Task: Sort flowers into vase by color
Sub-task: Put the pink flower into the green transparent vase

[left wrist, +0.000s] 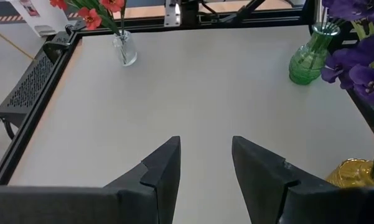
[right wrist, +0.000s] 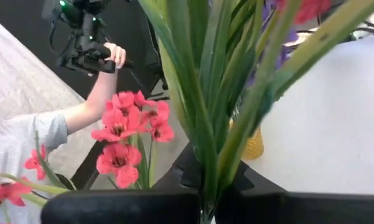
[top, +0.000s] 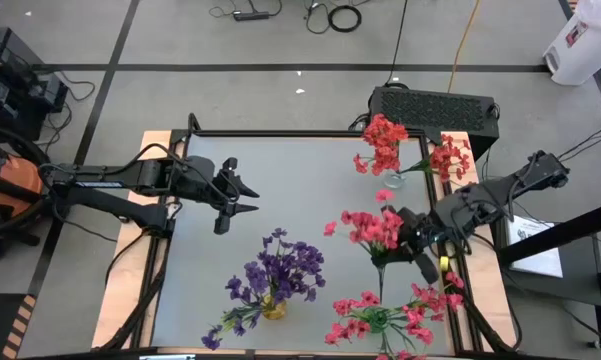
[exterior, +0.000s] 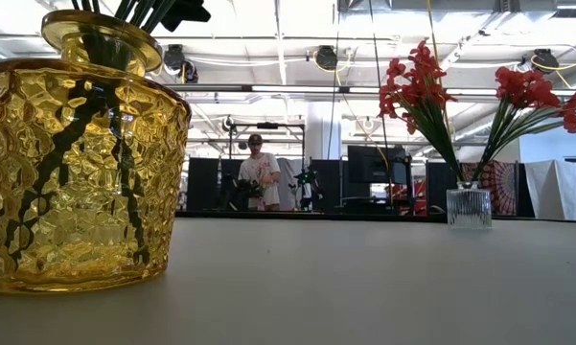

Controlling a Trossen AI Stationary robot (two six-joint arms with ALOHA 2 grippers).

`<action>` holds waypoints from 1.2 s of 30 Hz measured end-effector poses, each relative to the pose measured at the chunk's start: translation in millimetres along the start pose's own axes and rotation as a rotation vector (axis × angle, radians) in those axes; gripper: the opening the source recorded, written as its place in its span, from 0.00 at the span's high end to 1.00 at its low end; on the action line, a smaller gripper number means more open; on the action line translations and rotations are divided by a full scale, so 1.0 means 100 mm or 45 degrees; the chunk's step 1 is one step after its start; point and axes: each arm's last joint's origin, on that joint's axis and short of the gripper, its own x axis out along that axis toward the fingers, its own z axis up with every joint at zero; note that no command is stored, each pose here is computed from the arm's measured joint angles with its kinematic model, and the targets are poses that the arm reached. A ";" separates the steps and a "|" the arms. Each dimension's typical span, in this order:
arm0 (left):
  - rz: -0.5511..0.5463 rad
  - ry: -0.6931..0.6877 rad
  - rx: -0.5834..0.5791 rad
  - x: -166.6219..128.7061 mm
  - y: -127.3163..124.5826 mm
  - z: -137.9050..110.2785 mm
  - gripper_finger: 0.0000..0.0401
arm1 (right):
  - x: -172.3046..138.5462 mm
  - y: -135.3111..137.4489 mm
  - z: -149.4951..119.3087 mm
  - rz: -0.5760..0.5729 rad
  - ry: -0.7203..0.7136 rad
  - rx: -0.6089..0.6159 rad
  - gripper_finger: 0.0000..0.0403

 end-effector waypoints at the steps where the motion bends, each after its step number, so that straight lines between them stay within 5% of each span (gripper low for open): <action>1: 0.000 0.000 0.000 0.00 0.00 0.00 0.62 | 0.03 0.01 -0.04 -0.001 -0.005 0.000 1.00; 18: 0.005 -0.032 -0.001 0.00 0.00 0.02 0.62 | 0.13 0.09 -0.29 0.095 -0.007 -0.027 1.00; 36: -0.012 -0.032 -0.025 0.00 -0.03 0.03 0.62 | 0.37 0.15 -0.49 -0.008 0.081 -0.101 0.94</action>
